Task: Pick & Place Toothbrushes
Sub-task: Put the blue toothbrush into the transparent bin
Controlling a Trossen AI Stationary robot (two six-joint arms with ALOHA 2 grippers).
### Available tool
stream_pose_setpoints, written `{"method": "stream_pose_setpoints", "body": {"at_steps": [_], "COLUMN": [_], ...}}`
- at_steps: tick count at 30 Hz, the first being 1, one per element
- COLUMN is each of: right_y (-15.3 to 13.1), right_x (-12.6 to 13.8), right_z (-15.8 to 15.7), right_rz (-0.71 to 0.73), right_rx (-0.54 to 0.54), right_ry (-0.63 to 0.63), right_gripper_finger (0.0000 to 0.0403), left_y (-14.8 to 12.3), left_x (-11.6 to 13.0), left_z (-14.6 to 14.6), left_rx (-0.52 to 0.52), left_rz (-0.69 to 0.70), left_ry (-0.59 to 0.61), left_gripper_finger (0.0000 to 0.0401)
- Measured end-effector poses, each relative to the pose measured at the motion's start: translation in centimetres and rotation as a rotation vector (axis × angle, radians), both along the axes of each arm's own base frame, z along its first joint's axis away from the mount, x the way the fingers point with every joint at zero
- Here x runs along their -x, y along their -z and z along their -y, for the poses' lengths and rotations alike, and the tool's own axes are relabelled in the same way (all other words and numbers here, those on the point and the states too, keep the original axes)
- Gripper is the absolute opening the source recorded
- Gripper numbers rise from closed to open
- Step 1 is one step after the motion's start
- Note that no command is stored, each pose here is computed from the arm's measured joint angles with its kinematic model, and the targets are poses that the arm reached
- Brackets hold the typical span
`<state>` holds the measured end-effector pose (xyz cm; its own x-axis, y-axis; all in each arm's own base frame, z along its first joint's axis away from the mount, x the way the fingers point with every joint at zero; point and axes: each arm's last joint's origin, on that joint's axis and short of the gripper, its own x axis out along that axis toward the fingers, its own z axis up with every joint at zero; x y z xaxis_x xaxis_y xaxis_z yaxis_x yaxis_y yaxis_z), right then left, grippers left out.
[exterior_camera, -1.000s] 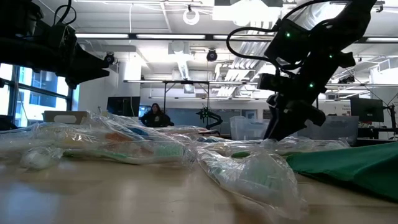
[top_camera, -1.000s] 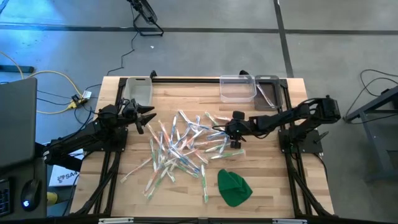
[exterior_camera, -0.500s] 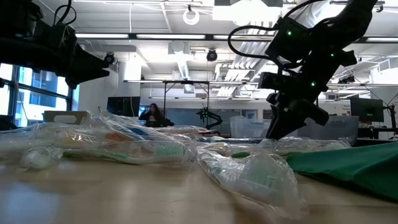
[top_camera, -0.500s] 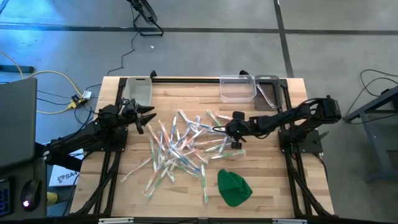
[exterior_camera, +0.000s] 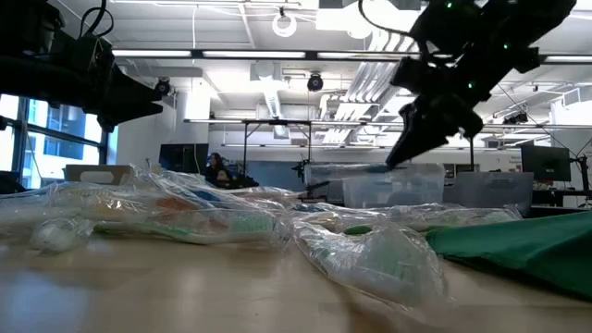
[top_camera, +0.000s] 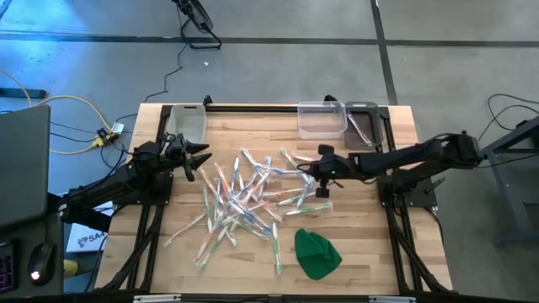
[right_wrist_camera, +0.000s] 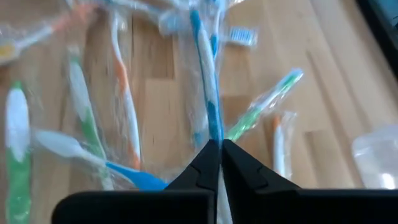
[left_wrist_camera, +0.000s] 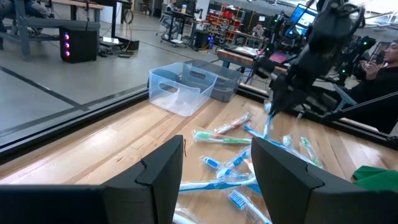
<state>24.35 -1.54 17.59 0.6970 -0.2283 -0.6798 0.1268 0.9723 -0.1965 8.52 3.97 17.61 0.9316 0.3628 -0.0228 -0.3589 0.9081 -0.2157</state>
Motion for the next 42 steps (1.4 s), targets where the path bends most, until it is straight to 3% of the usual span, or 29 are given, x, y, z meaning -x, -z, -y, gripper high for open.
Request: {"method": "stream_pose_setpoints", "body": {"at_steps": [19, 32, 42], "right_y": [-6.8, -7.9, -8.6], "right_x": [3.8, 4.8, 4.8], "right_z": [0.0, 0.2, 0.9], "right_rz": [0.311, 0.365, 0.404], "right_rx": [0.034, 0.095, 0.251], "right_ry": [0.032, 0.125, 0.283], "right_gripper_finger": [0.0002, 0.0002, 0.0003], "left_y": [0.0, 0.0, -0.1], "left_x": [0.0, 0.0, 0.0], "left_z": [0.0, 0.0, 0.0], "left_rx": [0.0, 0.009, 0.045], "left_rz": [0.0, 0.006, 0.034], "left_ry": [0.0, -0.001, 0.0], "left_gripper_finger": [0.0187, 0.0187, 0.0187]}}
